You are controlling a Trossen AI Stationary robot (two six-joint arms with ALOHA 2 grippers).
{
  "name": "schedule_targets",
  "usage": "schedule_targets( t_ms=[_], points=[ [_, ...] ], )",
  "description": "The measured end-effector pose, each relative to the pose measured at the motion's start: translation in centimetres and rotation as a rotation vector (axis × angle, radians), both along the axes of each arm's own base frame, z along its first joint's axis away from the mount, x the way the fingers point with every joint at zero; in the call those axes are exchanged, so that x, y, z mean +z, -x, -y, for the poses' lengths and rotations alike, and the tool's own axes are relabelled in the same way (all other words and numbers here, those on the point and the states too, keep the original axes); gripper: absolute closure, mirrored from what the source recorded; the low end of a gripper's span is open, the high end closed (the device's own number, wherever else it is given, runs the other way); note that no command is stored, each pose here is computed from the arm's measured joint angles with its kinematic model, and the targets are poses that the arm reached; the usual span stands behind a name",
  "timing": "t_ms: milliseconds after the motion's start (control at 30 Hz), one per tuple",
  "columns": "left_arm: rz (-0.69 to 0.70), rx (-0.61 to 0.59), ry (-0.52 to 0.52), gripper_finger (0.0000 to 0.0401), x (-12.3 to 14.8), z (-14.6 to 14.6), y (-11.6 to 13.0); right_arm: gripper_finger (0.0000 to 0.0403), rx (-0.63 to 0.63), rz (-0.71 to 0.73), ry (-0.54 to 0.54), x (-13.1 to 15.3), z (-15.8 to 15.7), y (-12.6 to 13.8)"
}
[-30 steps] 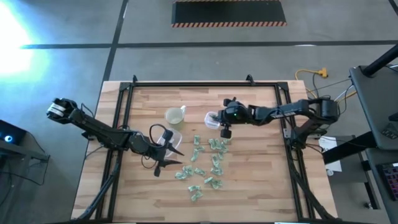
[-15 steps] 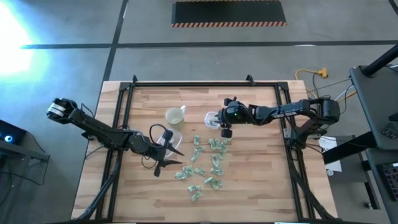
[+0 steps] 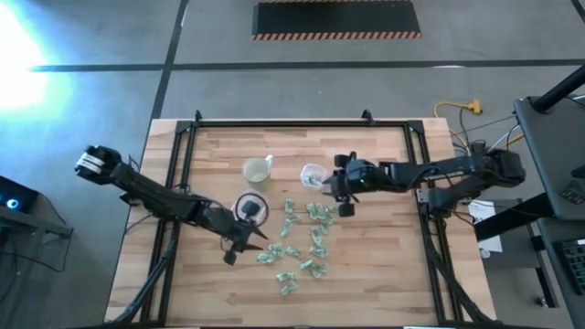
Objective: Pick and place items into bin
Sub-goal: Put the stevia packet into the bottom transparent bin
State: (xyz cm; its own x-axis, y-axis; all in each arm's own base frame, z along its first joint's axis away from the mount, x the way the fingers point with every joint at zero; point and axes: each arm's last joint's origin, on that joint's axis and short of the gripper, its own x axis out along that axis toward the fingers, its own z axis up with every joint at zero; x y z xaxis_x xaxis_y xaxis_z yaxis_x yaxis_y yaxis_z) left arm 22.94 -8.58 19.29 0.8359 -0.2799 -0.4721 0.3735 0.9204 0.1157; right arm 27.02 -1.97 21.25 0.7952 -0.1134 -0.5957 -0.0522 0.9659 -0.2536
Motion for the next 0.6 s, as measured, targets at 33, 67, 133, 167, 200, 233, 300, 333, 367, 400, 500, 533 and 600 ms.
schedule_targets(
  t_ms=[33, 67, 133, 167, 200, 233, 300, 333, 367, 400, 500, 533, 600],
  points=[
    [-0.013, 0.000, -0.006, 0.0266, -0.3, 0.1, -0.2, 0.0271, 0.012, 0.004, -0.001, 0.2, -0.4, 0.3],
    [-0.028, 0.000, -0.011, 0.0266, -0.6, 0.2, -0.5, 0.0273, 0.023, 0.012, -0.003, 0.5, -0.7, 0.6],
    [-0.056, 0.000, -0.022, 0.0266, -1.2, 0.4, -1.0, 0.0276, 0.043, 0.034, -0.003, 1.0, -1.3, 1.2],
    [-0.071, 0.000, -0.027, 0.0266, -1.5, 0.5, -1.2, 0.0278, 0.051, 0.043, -0.003, 1.1, -1.5, 1.5],
    [-0.078, 0.000, -0.030, 0.0266, -1.6, 0.6, -1.6, 0.0279, 0.060, 0.051, -0.003, 1.3, -1.8, 1.8],
    [-0.082, -0.001, -0.032, 0.0266, -1.7, 0.7, -2.0, 0.0281, 0.068, 0.060, -0.004, 1.4, -2.0, 2.1],
    [-0.096, -0.003, -0.036, 0.0266, -1.9, 1.0, -2.6, 0.0284, 0.075, 0.079, -0.007, 1.7, -2.2, 2.6],
    [-0.101, -0.004, -0.037, 0.0266, -2.0, 1.1, -2.9, 0.0285, 0.079, 0.086, -0.008, 1.8, -2.3, 2.9],
    [-0.106, -0.007, -0.037, 0.0266, -2.1, 1.2, -3.2, 0.0286, 0.081, 0.090, -0.008, 1.8, -2.4, 3.1],
    [-0.114, -0.011, -0.038, 0.0266, -2.2, 1.4, -3.5, 0.0287, 0.082, 0.095, -0.007, 1.8, -2.5, 3.4],
    [-0.136, -0.014, -0.041, 0.0266, -2.7, 1.8, -4.6, 0.0290, 0.072, 0.103, -0.012, 1.7, -2.5, 4.1],
    [-0.160, -0.013, -0.050, 0.0266, -3.0, 1.9, -4.8, 0.0291, 0.065, 0.108, -0.019, 1.7, -2.5, 4.2],
    [-0.207, -0.013, -0.067, 0.0266, -3.4, 2.0, -5.3, 0.0293, 0.059, 0.114, -0.023, 1.7, -2.5, 4.6]
  ],
)
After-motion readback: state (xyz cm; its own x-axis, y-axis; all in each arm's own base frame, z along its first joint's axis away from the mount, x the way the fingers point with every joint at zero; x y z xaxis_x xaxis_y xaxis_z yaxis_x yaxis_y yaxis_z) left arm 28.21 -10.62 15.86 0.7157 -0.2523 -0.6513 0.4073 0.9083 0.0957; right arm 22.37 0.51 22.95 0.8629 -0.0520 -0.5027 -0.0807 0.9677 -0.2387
